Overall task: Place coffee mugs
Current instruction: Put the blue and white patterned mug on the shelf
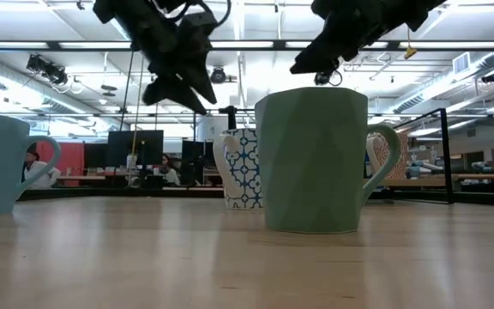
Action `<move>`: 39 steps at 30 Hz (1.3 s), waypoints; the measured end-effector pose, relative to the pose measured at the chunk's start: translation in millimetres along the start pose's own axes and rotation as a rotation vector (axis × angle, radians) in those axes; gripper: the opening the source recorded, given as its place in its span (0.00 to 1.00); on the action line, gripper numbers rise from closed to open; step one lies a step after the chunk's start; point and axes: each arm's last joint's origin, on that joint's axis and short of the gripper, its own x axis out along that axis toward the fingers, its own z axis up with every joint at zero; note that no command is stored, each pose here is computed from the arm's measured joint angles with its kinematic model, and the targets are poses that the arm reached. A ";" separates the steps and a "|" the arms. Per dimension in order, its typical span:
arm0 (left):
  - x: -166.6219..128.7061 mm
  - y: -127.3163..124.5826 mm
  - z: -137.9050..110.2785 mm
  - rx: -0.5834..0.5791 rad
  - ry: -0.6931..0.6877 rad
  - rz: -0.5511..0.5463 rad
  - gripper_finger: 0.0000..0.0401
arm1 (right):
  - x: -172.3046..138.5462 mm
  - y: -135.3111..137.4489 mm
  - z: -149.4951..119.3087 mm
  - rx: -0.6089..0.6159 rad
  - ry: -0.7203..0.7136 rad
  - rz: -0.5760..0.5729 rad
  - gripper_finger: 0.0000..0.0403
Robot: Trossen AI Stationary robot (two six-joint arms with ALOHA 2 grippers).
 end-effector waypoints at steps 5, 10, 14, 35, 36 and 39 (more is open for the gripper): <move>-7.2 6.9 5.3 0.144 -0.012 0.016 0.38 | 1.4 11.9 7.7 -0.073 -0.069 0.054 0.50; -5.9 16.8 9.0 0.190 -0.001 0.050 0.38 | 8.5 21.0 9.3 -0.091 -0.091 0.111 0.49; -5.4 22.7 11.3 0.198 0.005 0.070 0.38 | 27.5 26.0 2.2 -0.095 -0.060 0.175 0.49; -5.4 24.1 10.6 0.202 0.018 0.078 0.38 | 103.6 22.7 -48.7 -0.238 0.126 0.199 0.49; -5.4 24.1 10.6 0.202 0.018 0.078 0.38 | 104.4 22.6 -49.3 -0.238 0.128 0.197 0.49; -5.3 24.1 10.6 0.202 0.017 0.078 0.38 | 105.9 22.6 -50.6 -0.239 0.133 0.198 0.48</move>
